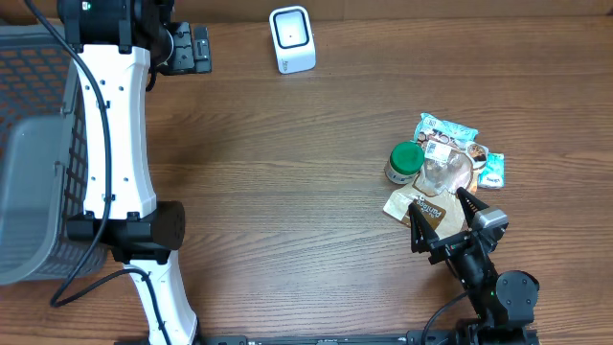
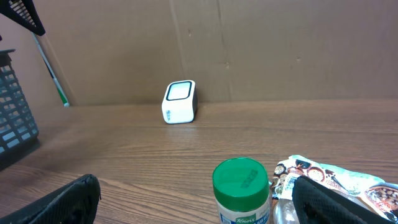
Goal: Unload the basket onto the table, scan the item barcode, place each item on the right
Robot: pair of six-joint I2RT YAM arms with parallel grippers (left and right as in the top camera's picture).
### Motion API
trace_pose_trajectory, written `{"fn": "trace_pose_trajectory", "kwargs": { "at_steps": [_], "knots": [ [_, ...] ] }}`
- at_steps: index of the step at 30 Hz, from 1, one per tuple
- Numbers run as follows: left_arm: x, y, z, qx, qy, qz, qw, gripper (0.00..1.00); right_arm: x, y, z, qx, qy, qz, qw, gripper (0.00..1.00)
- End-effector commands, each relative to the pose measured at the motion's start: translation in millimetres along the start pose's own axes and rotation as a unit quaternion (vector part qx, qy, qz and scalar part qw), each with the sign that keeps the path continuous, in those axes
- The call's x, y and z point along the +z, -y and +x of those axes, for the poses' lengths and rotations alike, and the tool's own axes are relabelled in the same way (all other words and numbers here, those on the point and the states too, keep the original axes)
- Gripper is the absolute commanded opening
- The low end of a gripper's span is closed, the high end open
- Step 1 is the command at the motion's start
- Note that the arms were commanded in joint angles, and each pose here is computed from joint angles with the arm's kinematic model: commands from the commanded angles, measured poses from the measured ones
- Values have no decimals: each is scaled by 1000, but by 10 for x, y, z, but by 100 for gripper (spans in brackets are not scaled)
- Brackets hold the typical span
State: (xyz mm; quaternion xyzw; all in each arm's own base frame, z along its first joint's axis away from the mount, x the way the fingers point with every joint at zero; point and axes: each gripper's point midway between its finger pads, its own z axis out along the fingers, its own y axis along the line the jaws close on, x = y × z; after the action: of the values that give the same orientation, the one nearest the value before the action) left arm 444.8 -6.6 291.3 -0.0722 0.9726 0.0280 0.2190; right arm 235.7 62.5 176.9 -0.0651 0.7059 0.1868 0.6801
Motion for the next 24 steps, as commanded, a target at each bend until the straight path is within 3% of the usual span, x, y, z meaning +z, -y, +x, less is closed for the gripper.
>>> {"fn": "trace_pose_trajectory", "kwargs": {
  "at_steps": [1, 10, 24],
  "knots": [
    [-109, -19, -22, 0, 15, -3, 1000, 100, -2, 15, 1, -2, 5, 3, 1000, 100],
    [-237, 75, 127, 15, 8, 3, 1000, 100, -2, 15, 1, -2, 5, 3, 1000, 100],
    [-1050, -366, 1622, 16, -20, -4, 1000, 100, -2, 15, 1, -2, 5, 3, 1000, 100]
  ]
}}
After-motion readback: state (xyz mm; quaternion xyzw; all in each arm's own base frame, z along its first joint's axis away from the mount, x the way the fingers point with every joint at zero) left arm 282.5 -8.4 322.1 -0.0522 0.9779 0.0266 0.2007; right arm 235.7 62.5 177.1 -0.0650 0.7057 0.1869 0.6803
